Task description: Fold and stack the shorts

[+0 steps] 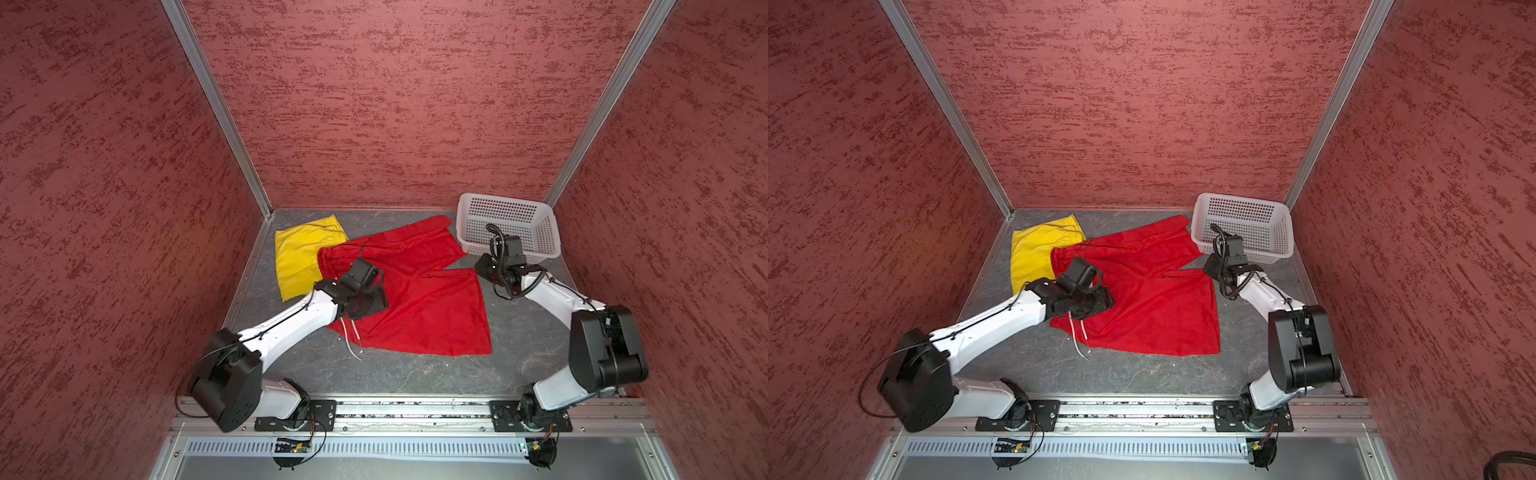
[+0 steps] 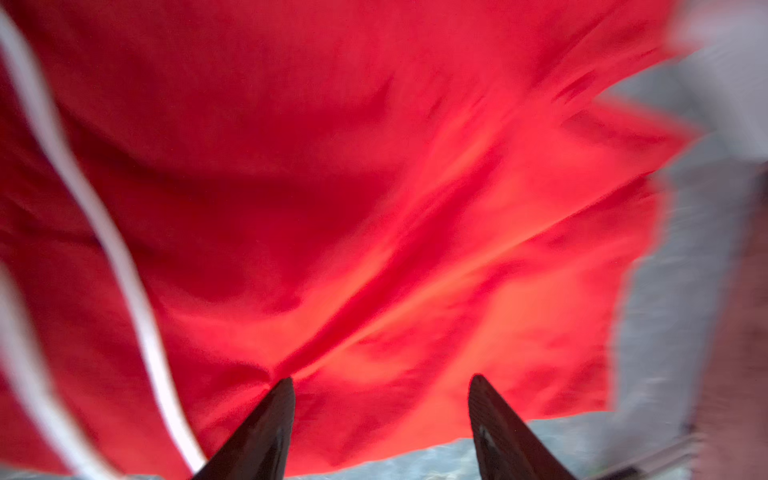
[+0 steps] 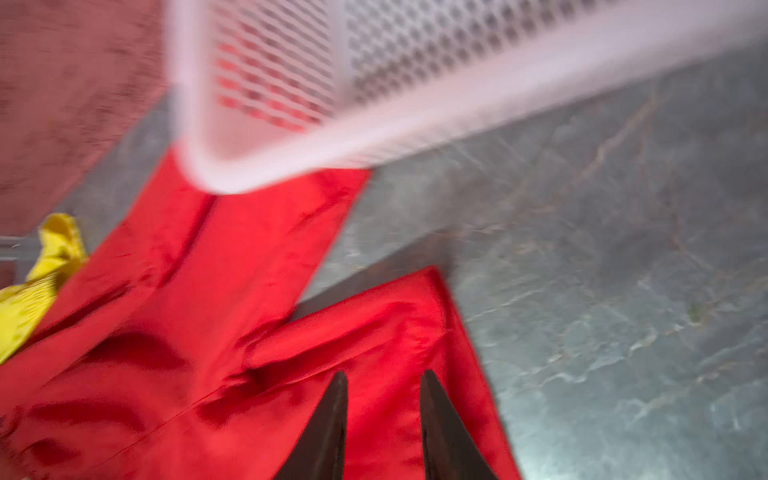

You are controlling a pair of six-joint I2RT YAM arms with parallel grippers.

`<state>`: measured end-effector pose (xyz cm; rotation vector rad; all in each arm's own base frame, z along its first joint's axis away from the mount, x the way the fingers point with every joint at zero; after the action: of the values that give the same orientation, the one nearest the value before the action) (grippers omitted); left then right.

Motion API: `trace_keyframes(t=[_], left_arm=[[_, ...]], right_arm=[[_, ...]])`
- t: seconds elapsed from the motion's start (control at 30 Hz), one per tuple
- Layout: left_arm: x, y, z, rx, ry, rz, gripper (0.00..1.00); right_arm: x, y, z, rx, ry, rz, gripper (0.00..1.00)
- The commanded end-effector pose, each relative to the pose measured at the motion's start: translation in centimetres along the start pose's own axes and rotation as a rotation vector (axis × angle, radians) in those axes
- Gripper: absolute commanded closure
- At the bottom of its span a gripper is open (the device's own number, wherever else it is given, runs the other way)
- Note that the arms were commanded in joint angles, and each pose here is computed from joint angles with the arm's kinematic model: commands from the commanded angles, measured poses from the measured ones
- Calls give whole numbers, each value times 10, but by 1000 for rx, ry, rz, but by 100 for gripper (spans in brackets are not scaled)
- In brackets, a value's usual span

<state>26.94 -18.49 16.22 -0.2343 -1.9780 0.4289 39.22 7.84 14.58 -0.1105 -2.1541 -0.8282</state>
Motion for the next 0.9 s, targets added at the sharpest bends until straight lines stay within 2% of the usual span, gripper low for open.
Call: trace_keyframes(t=[0.0, 0.1, 0.2, 0.27, 0.33, 0.53, 0.87], left_arm=[[50, 12, -42, -44, -168, -27, 37], [65, 32, -69, -37, -249, -94, 38], [53, 48, -83, -21, -234, -118, 40], [36, 56, -89, 3, -196, -120, 55], [21, 62, -93, 22, -166, -130, 62], [-27, 60, -111, 59, -118, -104, 63], [-102, 76, -148, 86, -60, -160, 65]], right_arm=[[21, 36, -18, 92, -72, 6, 67], [15, 62, -26, 172, -78, 17, 66], [-11, 81, -27, 221, -27, 17, 65], [-36, 95, -23, 248, 23, 9, 66], [-61, 105, -16, 283, 58, 17, 70], [-130, 116, -3, 316, 141, 46, 79], [-185, 116, 2, 318, 168, 65, 79]])
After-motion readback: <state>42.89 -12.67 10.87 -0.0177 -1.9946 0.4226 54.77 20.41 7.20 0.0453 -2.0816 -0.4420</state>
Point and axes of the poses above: each gripper's point midway between its finger pads, its own x axis back along the fingers, its own y axis along the line the jaws close on, z = x × y, the point moved 3 cm from there along x, back along the fingers, and after that the axes turned 8 degrees about -x, right-handed, at the moved point
